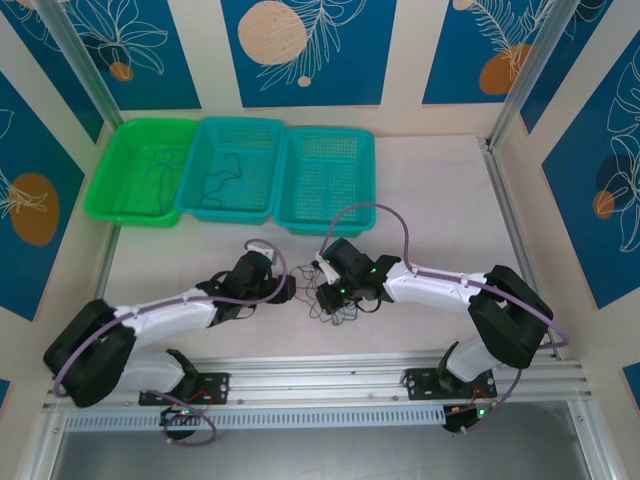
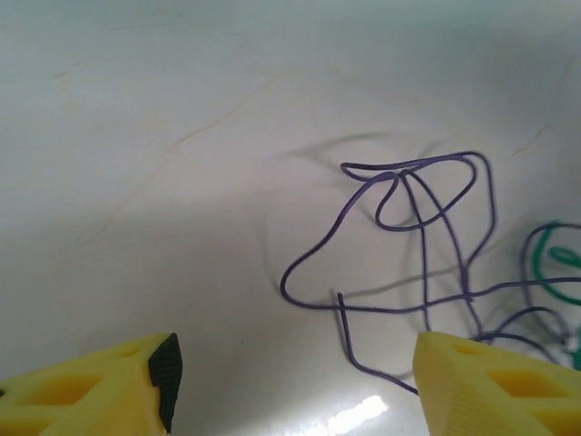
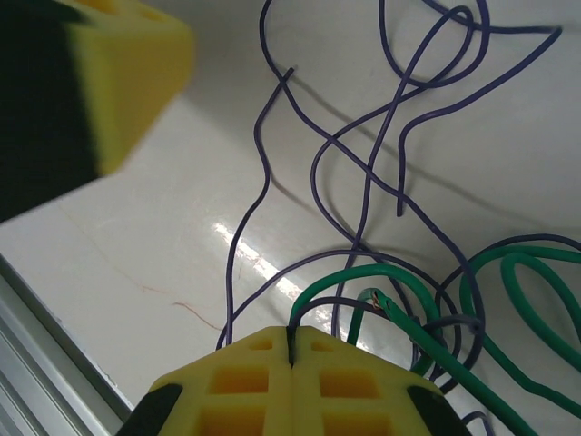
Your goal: Untangle the cables
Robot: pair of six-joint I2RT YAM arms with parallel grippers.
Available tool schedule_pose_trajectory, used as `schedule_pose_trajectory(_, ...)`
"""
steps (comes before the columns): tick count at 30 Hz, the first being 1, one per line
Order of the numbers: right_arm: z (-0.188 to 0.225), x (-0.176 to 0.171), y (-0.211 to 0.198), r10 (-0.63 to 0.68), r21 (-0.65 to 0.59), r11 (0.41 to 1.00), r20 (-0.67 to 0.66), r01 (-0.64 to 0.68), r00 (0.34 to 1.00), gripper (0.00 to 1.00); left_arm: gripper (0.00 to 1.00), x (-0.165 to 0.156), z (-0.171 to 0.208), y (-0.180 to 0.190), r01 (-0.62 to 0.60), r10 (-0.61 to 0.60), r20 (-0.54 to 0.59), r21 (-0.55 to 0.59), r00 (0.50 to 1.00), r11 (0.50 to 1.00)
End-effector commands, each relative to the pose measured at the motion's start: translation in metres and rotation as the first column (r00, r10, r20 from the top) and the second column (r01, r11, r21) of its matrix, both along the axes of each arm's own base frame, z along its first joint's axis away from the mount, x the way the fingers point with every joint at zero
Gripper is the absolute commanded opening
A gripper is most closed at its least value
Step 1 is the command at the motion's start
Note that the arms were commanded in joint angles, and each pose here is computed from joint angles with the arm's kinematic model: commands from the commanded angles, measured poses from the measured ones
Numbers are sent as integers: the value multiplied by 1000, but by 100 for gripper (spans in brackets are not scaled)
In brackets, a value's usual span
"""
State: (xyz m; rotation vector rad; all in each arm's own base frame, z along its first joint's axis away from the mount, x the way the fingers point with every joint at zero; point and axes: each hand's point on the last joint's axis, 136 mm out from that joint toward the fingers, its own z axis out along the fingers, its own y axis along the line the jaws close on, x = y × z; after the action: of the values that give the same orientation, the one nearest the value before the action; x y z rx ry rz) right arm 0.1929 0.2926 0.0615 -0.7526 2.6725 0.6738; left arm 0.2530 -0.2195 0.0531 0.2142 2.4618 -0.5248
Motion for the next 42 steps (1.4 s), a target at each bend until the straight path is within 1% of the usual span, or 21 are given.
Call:
schedule_pose_trajectory(1,0,-4,-4,9,-10,1000,8,-9,1000,6,65,23,9,-21,119,-123,93,42,988,992)
schedule_pose_trajectory(3,0,-4,-3,7,-7,1000,6,-7,1000,6,64,30,2,-27,138,-142,85,51,986,989)
schedule_pose_trajectory(5,0,-4,-4,1,-12,1000,7,-1,1000,6,59,37,-6,-30,137,-141,63,61,988,989)
schedule_pose_trajectory(6,0,-3,-5,-6,-16,1000,9,6,1000,6,52,40,-10,-31,133,-137,54,68,989,989)
schedule_pose_trajectory(7,-1,-1,-6,-19,-24,1000,11,19,1000,7,43,42,-14,-32,125,-128,43,72,991,990)
schedule_pose_trajectory(8,-1,0,-8,-31,-30,999,15,31,999,8,32,44,-17,-31,116,-119,37,76,992,990)
schedule_pose_trajectory(10,-6,6,-15,-82,-65,994,28,84,996,11,6,44,-19,-30,101,-104,29,74,994,992)
schedule_pose_trajectory(11,-9,10,-21,-123,-89,988,39,126,992,12,0,44,-18,-29,93,-96,33,72,995,993)
schedule_pose_trajectory(14,-27,24,-49,-279,-184,942,39,282,959,16,0,41,-9,-23,79,-82,53,54,995,995)
schedule_pose_trajectory(18,-48,35,-87,-477,-270,847,-4,458,879,18,0,35,15,-4,48,-52,88,39,995,998)
schedule_pose_trajectory(21,-55,39,-113,-599,-292,769,-21,568,800,18,0,29,37,18,17,-19,116,14,993,1000)
schedule_pose_trajectory(23,-57,41,-126,-655,-279,732,-36,622,755,18,0,25,52,35,-11,12,135,-7,991,1000)
schedule_pose_trajectory(27,-58,44,-140,-714,-254,686,-53,682,698,18,0,19,84,72,-81,91,174,-63,981,995)
schedule_pose_trajectory(31,-59,46,-150,-754,-249,647,-66,721,654,19,0,13,115,100,-144,164,214,-105,963,984)
schedule_pose_trajectory(34,-60,46,-156,-777,-243,622,-74,744,625,19,0,11,134,116,-185,203,238,-98,950,978)
schedule_pose_trajectory(38,-58,44,-166,-806,-225,587,-81,777,586,20,0,11,142,138,-266,268,239,-44,933,963)
schedule_pose_trajectory(40,-53,43,-171,-823,-198,567,-85,800,562,21,0,11,145,145,-294,291,248,-25,924,955)
schedule_pose_trajectory(42,-43,43,-171,-820,-159,572,-90,804,566,21,0,11,148,143,-283,285,252,-43,925,958)
